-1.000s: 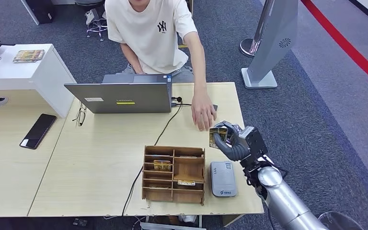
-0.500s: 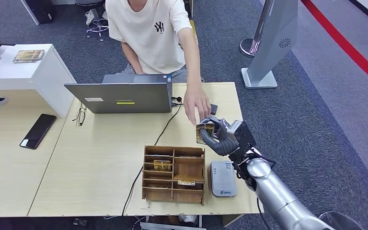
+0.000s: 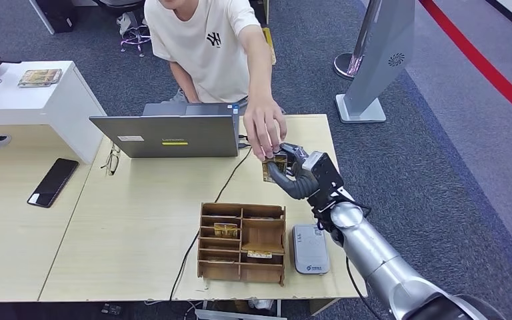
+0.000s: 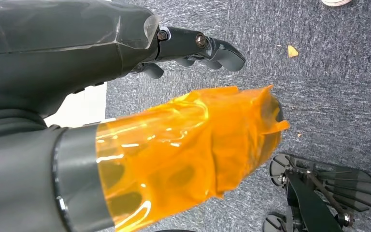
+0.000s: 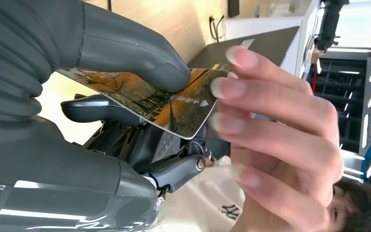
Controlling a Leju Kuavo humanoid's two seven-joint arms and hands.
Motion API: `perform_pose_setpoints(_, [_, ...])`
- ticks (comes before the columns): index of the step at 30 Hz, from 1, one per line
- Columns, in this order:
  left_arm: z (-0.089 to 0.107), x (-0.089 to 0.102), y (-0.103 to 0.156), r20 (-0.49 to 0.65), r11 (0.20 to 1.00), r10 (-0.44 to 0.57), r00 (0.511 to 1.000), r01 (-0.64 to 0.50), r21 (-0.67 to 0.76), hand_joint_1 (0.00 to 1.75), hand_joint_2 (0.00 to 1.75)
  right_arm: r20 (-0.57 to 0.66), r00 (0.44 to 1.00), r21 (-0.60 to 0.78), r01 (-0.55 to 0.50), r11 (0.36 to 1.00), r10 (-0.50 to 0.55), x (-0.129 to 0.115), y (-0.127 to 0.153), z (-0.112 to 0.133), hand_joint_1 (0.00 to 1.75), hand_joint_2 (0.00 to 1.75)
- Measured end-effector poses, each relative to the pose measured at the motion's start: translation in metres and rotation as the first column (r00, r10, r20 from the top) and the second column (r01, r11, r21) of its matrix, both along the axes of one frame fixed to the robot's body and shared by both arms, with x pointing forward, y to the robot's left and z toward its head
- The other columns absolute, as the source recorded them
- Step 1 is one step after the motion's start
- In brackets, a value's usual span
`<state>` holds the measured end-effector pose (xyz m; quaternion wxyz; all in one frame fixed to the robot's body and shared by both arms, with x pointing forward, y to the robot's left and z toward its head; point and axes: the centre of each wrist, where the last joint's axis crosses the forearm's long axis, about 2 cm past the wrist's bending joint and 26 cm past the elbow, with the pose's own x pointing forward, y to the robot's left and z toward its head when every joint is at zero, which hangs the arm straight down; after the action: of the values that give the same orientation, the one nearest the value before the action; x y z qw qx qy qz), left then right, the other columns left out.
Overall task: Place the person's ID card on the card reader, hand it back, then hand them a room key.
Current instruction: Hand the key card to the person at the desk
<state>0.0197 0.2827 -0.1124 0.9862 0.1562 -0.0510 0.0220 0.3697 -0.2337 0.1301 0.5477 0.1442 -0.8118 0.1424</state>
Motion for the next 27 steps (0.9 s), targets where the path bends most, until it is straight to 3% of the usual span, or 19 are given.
perform_pose_setpoints(17, [0.000,0.000,0.002,0.001,1.000,-0.016,1.000,0.016,0.003,0.00,0.00,0.057,0.997,-0.094,0.061,0.994,-0.056,0.009,0.012,0.009,1.75,1.75])
perform_pose_setpoints(18, [0.000,0.000,0.002,0.001,1.000,-0.016,1.000,0.016,0.003,0.00,0.00,0.056,0.997,-0.096,0.062,0.993,-0.057,0.009,0.012,0.010,1.65,1.75])
perform_pose_setpoints(22, [0.000,0.000,0.002,0.000,1.000,-0.015,1.000,0.015,0.003,0.00,0.00,0.056,0.997,-0.105,0.063,0.992,-0.057,0.009,0.012,0.010,0.10,1.75])
perform_pose_setpoints(23, [0.000,0.000,0.002,0.000,1.000,-0.015,1.000,0.015,0.004,0.00,0.00,0.055,0.997,-0.107,0.062,0.992,-0.057,0.009,0.012,0.010,0.00,1.75])
perform_pose_setpoints(27, [0.000,0.001,0.002,0.000,1.000,-0.016,1.000,0.016,0.004,0.00,0.00,0.050,0.997,-0.112,0.060,0.992,-0.054,0.009,0.013,0.008,0.00,1.75])
